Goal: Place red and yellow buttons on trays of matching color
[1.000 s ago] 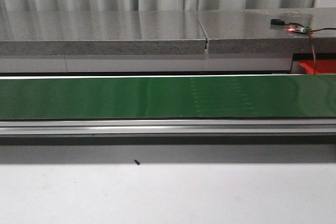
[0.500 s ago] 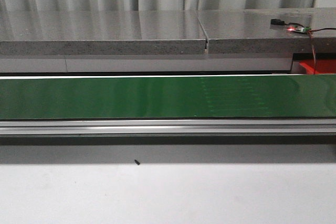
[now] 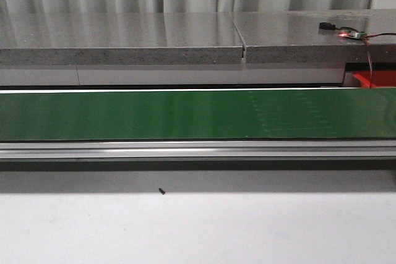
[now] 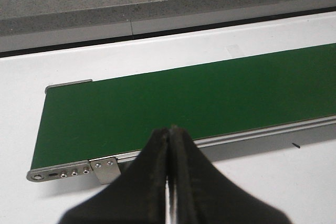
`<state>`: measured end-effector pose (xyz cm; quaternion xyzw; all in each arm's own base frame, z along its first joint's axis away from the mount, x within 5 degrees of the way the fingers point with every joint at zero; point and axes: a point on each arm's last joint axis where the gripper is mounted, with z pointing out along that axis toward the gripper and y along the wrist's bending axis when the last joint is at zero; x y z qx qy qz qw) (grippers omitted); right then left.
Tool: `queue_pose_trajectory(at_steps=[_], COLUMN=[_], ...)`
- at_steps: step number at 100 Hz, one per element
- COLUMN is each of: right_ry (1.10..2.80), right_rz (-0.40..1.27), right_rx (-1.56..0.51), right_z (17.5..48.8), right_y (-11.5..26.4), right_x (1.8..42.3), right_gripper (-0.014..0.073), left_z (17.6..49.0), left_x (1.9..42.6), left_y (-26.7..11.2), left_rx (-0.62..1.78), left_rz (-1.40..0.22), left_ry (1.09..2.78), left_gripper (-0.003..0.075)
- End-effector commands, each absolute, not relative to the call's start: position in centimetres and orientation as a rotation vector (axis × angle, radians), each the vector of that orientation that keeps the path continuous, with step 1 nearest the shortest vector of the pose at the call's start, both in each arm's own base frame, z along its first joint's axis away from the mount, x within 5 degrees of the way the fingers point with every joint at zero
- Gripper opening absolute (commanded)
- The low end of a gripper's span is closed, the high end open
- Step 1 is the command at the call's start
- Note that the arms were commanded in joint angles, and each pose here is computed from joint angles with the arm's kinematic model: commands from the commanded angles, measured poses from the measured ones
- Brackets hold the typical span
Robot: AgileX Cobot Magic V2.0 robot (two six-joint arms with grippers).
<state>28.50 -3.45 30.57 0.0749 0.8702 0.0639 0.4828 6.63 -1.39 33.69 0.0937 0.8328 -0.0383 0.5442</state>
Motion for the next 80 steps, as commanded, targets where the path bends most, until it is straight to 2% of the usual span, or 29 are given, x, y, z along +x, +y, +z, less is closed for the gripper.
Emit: queue_pose_trajectory(at_steps=[1, 33, 80], right_ry=[1.998, 1.971, 1.893], right_rz=[0.112, 0.152, 0.101], right_rx=[0.164, 0.09, 0.127], right_z=[33.1, 33.3, 32.5], right_y=[-3.2, -1.0, -1.2], right_x=[27.4, 24.5, 21.3], right_gripper=[-0.0066, -0.0066, -0.0066], left_z=[35.1, 35.1, 35.1], left_x=[6.9, 6.9, 6.9], left_y=[-1.5, -1.5, -1.5], left_rx=[0.206, 0.206, 0.206], left_rz=[-0.105, -0.105, -0.105], left_ry=[1.889, 1.889, 1.889], left_gripper=[-0.0019, -0.0019, -0.0019])
